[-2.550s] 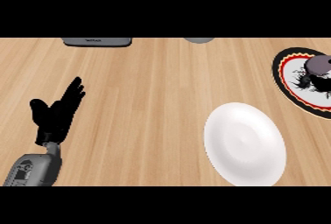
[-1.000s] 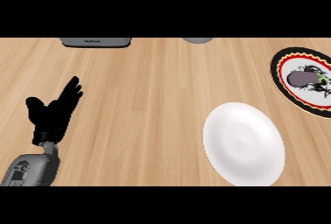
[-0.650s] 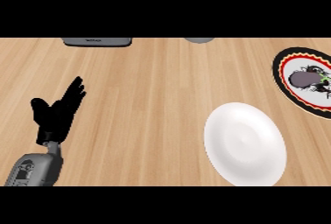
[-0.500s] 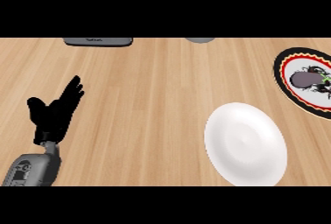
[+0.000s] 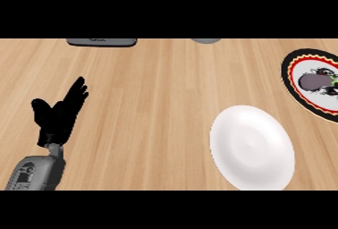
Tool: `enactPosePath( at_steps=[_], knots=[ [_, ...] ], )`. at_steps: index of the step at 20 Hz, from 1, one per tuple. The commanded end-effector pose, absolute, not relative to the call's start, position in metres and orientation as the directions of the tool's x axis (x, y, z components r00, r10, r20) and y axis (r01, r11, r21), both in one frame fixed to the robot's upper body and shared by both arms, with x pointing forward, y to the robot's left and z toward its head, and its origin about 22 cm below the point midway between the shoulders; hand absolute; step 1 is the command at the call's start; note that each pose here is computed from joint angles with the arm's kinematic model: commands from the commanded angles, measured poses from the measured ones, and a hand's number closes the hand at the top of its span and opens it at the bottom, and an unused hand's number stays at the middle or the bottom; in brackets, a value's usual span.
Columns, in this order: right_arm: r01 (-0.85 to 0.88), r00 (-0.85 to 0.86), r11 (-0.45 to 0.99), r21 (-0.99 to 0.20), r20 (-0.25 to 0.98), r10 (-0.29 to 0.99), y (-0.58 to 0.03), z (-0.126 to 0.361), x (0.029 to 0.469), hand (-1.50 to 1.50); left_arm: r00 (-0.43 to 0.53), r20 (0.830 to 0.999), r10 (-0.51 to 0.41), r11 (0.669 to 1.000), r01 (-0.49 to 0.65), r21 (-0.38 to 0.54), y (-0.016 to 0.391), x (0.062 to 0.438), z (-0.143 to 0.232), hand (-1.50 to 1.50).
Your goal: Pick the eggplant from the plate and place it in the plate
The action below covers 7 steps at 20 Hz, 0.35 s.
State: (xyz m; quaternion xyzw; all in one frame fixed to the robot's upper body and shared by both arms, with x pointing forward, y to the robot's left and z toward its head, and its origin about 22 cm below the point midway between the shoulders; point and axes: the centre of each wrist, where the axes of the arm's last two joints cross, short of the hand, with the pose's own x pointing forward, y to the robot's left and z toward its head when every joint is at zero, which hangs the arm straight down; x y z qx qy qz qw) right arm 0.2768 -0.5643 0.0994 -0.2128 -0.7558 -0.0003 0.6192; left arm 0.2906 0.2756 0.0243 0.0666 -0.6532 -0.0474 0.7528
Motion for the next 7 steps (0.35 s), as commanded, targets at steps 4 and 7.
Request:
enactPosePath(
  at_steps=[4, 7],
  knots=[
    [0.32, -0.084, 0.89, -0.326, 0.926, 0.369, -0.584, 0.098, 0.247, -1.5, 0.144, 0.977, -0.158, 0.987, -0.007, 0.161, 0.281, 0.286, 0.028, 0.0],
    [0.323, -0.084, 0.888, -0.327, 0.925, 0.371, -0.577, 0.084, 0.249, -1.5, 0.139, 0.977, -0.161, 0.986, -0.014, 0.165, 0.287, 0.299, 0.025, 0.0]
  ],
)
